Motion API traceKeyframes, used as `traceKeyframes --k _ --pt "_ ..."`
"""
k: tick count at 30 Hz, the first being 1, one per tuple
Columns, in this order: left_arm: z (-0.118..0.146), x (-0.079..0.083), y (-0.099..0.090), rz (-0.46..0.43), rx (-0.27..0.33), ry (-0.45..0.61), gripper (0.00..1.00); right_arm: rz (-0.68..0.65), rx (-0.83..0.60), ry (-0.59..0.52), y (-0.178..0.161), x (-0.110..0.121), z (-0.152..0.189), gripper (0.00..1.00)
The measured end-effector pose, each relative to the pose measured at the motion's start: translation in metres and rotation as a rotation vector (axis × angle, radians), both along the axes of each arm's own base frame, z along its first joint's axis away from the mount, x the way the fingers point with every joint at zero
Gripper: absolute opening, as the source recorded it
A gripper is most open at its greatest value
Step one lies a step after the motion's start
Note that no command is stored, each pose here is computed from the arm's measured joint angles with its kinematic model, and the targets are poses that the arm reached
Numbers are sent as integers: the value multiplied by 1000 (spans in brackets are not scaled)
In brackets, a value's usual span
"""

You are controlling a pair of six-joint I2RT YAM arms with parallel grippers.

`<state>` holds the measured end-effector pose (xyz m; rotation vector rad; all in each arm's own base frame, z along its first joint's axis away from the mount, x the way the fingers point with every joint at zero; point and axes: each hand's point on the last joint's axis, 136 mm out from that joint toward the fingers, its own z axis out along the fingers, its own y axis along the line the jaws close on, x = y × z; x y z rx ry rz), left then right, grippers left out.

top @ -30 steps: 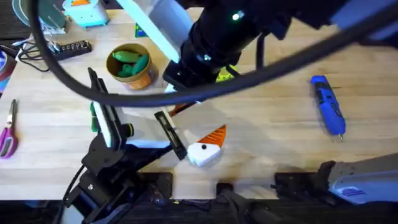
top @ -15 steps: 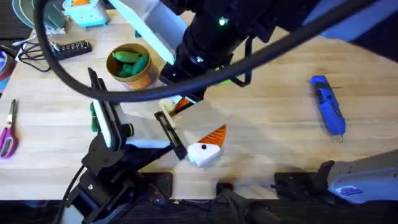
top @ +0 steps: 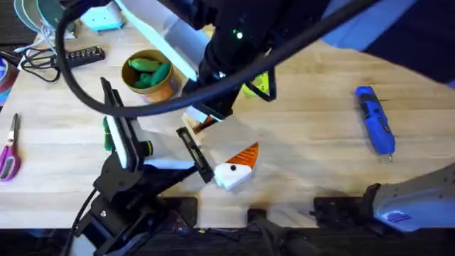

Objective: Pick up the gripper from the table and insert it into the empty holder that is missing its gripper. Then pick up a screw, insert it into the mounting hole, and use the screwdriver to tighten it. Finally, clean up the table by picking up the vegetable and placing it into the bucket.

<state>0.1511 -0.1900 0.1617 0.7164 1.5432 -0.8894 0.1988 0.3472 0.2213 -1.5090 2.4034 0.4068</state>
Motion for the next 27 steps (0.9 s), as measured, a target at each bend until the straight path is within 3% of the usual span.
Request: traceKeyframes --k 18,23,27 --pt "0 0 0 0 0 0 974 4 8 12 1 -2 0 25" --pt "0 0 0 0 0 0 975 1 8 14 1 -2 0 203" --pt "0 0 0 0 0 1 975 -2 8 15 1 -2 0 636"
